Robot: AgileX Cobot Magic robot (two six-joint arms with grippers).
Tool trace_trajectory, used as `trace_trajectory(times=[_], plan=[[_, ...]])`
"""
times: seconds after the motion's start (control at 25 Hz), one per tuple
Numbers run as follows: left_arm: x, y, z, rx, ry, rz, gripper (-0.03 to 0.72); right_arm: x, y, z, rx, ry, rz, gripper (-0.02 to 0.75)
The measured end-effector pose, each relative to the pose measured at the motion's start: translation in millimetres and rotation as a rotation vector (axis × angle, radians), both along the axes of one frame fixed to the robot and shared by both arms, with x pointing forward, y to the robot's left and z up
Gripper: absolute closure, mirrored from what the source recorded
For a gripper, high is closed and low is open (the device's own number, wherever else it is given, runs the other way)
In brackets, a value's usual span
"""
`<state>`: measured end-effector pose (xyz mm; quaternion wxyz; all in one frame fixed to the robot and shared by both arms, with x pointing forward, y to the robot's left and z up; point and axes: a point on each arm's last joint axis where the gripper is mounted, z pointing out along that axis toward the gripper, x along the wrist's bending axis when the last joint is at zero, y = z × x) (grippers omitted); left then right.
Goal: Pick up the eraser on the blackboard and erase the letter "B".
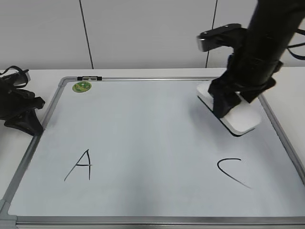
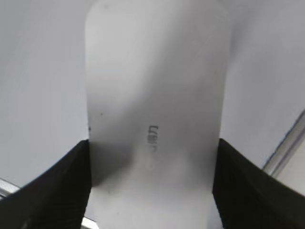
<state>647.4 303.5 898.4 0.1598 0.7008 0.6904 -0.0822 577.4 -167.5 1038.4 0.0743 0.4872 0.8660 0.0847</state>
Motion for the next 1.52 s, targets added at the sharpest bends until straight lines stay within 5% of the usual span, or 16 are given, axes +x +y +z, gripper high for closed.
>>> trace_trajectory(times=[0.52, 1.52], plan=[[0.0, 0.0, 0.0, 0.0, 0.0, 0.0, 0.656, 15.8, -140.2, -21.1, 0.179, 0.029, -0.448, 0.209], [0.0, 0.0, 0.0, 0.0, 0.0, 0.0, 0.656, 68.8, -146.1, -91.0, 0.173, 0.182, -0.454, 0.209]])
